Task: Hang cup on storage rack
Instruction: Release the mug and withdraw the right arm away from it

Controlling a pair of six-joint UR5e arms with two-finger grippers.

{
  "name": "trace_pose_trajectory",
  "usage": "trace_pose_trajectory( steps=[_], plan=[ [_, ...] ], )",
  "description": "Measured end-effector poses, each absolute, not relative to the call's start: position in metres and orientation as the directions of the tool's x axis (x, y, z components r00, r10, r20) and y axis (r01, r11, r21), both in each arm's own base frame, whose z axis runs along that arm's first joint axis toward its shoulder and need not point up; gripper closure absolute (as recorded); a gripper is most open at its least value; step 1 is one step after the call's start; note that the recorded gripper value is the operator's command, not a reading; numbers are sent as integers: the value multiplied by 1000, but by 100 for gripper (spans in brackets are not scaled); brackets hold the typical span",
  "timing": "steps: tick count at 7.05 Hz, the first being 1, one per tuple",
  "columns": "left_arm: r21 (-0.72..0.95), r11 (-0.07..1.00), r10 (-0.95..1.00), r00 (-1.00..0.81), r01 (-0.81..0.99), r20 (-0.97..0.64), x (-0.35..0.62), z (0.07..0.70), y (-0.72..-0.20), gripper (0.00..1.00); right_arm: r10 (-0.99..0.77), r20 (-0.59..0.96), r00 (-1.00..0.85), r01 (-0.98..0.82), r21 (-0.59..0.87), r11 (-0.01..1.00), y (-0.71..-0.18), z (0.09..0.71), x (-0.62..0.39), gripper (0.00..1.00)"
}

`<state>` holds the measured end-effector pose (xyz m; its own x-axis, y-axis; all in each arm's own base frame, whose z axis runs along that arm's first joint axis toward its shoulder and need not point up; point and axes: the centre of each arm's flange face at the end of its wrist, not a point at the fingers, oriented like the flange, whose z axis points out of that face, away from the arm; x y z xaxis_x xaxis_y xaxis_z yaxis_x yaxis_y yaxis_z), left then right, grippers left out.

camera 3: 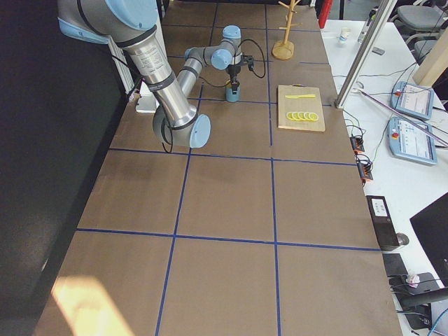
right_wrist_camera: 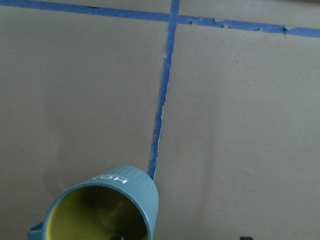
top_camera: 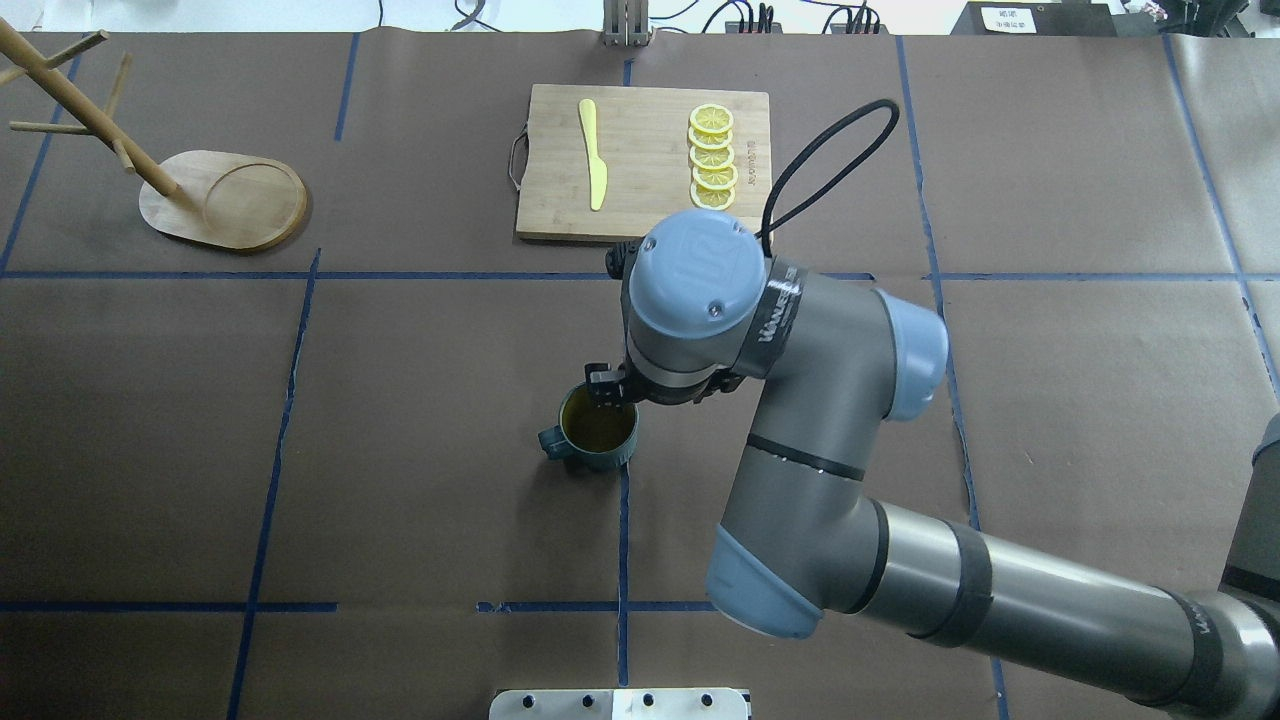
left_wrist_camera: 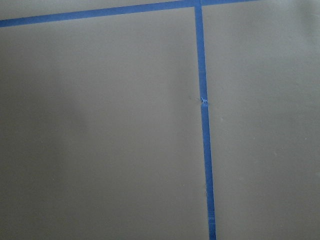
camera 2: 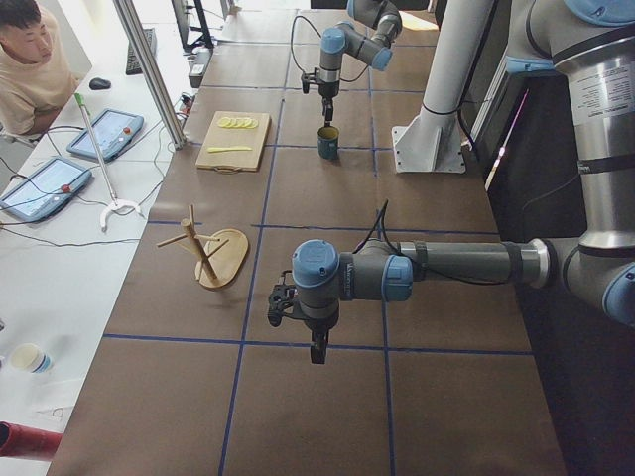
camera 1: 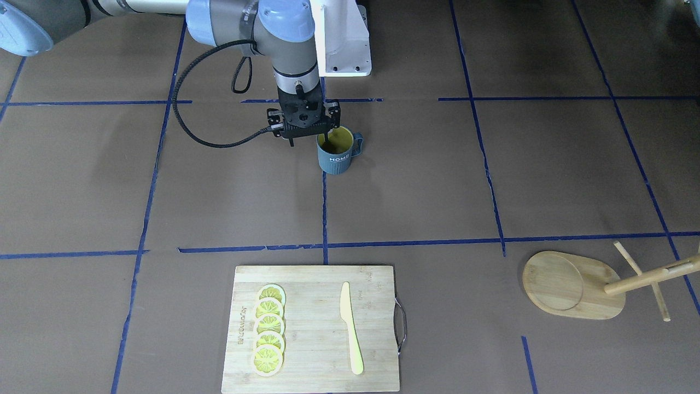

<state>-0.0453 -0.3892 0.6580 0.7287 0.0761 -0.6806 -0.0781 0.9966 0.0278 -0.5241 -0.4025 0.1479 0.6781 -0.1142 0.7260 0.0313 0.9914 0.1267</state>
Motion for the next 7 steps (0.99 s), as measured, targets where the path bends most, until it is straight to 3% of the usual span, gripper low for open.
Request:
trace_pose_trajectory(
  steps=[2,3,5,7],
  plan=[
    [24,997,70,699,-76,-712,-42,657,-389,0,-130,718,684,46,136,990,-437,142,-446,0],
    [26,997,71,694,-76,-716,-42,655,-389,0,-171,690,704,78,163,983,-469,175,-405,0],
    [46,996,90,690,-83,-718,-38,647,-394,0,-326,592,737,228,237,944,-528,287,-291,0],
    [79,993,116,690,-85,-715,-34,634,-411,0,-424,522,740,352,238,905,-552,400,-176,0]
  ],
)
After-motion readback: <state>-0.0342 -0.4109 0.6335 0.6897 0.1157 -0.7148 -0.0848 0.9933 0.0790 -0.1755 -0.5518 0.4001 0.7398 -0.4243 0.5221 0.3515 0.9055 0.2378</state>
